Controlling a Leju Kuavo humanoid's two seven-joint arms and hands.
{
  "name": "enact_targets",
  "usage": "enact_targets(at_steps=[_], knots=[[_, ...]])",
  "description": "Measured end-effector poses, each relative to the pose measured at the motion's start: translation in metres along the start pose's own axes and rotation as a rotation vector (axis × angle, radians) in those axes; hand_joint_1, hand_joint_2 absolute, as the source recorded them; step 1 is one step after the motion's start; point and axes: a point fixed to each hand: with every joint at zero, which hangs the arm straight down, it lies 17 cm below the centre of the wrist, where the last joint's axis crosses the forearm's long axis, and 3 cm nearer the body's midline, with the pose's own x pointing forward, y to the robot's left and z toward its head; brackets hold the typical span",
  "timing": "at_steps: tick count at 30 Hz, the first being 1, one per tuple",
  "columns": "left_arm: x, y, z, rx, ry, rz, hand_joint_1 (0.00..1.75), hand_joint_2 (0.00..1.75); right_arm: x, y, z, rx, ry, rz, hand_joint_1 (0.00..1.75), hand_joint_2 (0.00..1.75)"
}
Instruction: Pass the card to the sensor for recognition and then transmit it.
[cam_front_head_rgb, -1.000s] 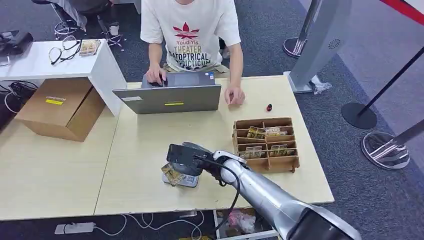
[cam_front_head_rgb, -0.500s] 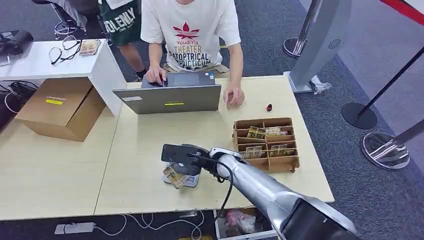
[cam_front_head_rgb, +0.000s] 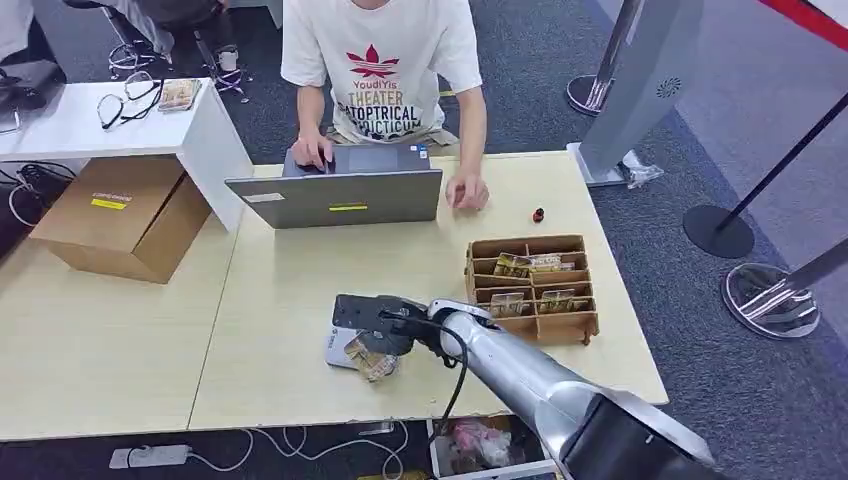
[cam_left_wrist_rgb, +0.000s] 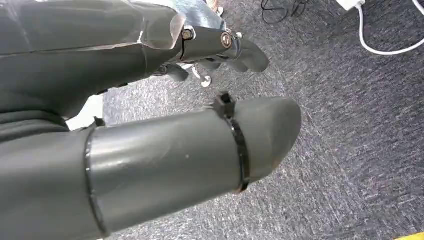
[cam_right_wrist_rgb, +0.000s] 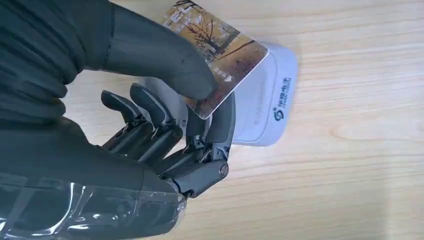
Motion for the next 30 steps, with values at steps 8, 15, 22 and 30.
enact_targets(at_steps=[8,15,22,30], knots=[[0.000,0.000,0.000,-0.001,-0.001,0.000,0.00,0.00,-0.012,0.002,0.002,0.025,0.044,0.009,1.75,1.75],[0.000,0.000,0.000,-0.001,0.000,0.002,0.00,0.00,-0.013,0.003,0.003,0.029,0.048,0.009,1.75,1.75],[0.000,0.000,0.000,-0.001,0.003,0.009,0.00,0.00,-0.023,0.005,0.006,0.060,0.086,0.015,1.75,1.75],[-0.001,0.000,0.000,-0.002,0.006,0.014,0.00,0.00,-0.028,0.012,0.006,0.098,0.119,0.070,1.75,1.75]])
